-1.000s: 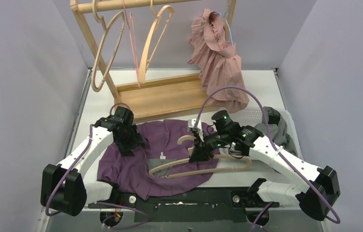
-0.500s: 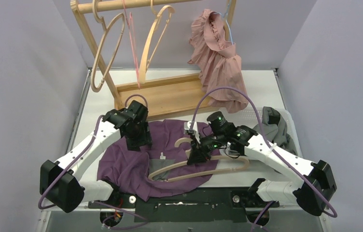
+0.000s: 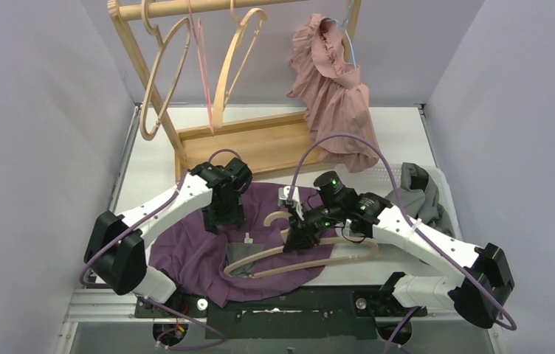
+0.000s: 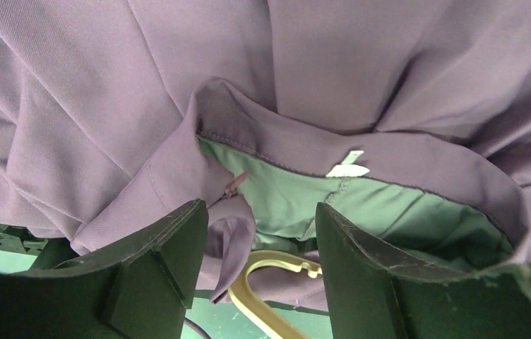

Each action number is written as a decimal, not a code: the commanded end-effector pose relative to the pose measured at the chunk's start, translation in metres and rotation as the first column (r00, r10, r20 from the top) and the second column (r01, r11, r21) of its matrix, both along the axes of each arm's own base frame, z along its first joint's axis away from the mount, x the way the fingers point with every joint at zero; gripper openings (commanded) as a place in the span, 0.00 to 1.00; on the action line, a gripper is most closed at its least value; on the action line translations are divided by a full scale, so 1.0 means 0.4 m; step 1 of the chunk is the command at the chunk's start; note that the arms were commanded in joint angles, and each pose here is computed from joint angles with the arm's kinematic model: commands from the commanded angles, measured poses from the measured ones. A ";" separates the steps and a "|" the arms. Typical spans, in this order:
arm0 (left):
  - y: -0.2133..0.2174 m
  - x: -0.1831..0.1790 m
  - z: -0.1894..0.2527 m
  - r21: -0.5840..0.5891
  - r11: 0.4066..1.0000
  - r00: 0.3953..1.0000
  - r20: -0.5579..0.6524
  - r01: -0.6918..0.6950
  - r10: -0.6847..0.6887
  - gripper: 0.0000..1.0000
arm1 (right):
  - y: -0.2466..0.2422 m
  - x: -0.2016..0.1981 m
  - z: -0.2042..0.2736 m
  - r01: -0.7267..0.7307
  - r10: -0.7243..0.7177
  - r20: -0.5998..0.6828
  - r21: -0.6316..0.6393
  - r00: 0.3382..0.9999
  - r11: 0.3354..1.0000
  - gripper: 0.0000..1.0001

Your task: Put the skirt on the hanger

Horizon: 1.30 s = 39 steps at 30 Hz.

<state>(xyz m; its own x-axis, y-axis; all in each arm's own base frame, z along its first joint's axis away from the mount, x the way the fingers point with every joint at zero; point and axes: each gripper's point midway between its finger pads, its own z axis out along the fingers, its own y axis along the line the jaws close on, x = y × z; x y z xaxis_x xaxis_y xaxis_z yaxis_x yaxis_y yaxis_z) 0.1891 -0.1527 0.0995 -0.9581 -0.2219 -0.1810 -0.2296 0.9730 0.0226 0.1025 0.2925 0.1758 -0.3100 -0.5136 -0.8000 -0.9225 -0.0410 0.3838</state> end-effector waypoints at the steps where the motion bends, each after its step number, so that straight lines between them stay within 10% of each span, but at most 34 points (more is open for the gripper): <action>1: 0.031 0.000 -0.013 0.114 0.994 1.000 -0.005 0.003 -0.003 0.59 | 0.027 -0.002 0.048 -0.036 0.032 0.052 0.081 0.998 0.996 0.00; 6: 0.090 -0.033 -0.025 0.269 0.962 0.997 -0.072 0.056 -0.038 0.54 | 0.028 0.007 0.045 -0.020 0.014 0.069 0.080 0.998 0.997 0.00; 14: 0.074 -0.054 -0.018 0.202 0.977 0.995 -0.078 0.070 -0.055 0.00 | 0.020 0.023 0.046 0.038 -0.046 0.097 0.084 0.994 0.996 0.00; 28: 0.029 -0.038 0.085 -0.046 0.994 0.982 0.166 0.101 -0.092 0.00 | -0.042 0.147 0.102 0.348 -0.373 0.132 0.179 0.918 0.920 0.00; 39: -0.034 -0.027 0.185 -0.251 0.946 0.932 0.346 0.205 -0.110 0.00 | 0.018 0.102 0.120 0.171 -0.204 0.144 0.209 0.968 0.963 0.00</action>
